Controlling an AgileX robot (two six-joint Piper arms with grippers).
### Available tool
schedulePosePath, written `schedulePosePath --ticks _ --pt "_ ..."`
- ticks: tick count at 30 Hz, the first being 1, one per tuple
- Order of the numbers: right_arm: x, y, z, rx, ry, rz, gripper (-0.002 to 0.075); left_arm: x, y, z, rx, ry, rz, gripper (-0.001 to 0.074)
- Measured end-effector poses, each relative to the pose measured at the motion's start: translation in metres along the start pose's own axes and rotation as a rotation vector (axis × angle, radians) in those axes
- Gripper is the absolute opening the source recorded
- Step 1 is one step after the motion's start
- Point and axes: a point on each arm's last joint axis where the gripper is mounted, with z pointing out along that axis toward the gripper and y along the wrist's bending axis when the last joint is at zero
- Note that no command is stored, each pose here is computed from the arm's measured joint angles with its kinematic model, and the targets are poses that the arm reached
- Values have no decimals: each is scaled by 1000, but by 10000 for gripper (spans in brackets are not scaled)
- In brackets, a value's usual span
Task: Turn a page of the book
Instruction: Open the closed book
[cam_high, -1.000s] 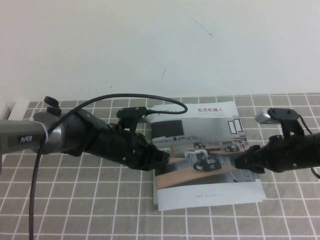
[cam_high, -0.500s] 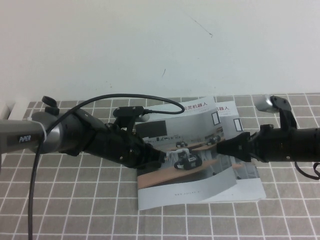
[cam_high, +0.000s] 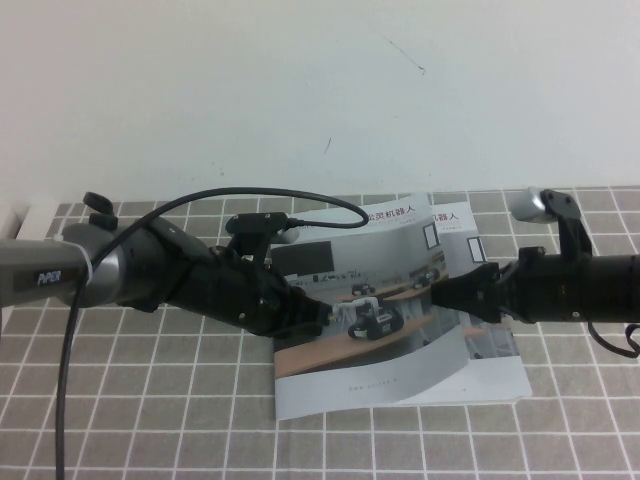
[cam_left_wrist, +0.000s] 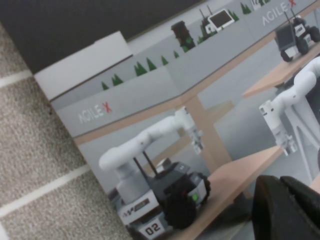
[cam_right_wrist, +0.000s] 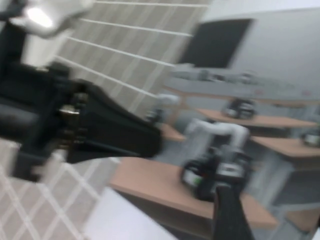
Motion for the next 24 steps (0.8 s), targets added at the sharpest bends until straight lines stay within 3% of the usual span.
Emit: schedulePosePath --ticks 3,9,24 --pt "1 -6 0 62 14 5 367 0 0 0 0 0 0 -4" --pt "2 -7 0 72 17 6 367 0 0 0 -1 -1 2 -4" --pt "-1 6 0 -71 -7 -18 367 0 0 0 -1 -1 13 -4"
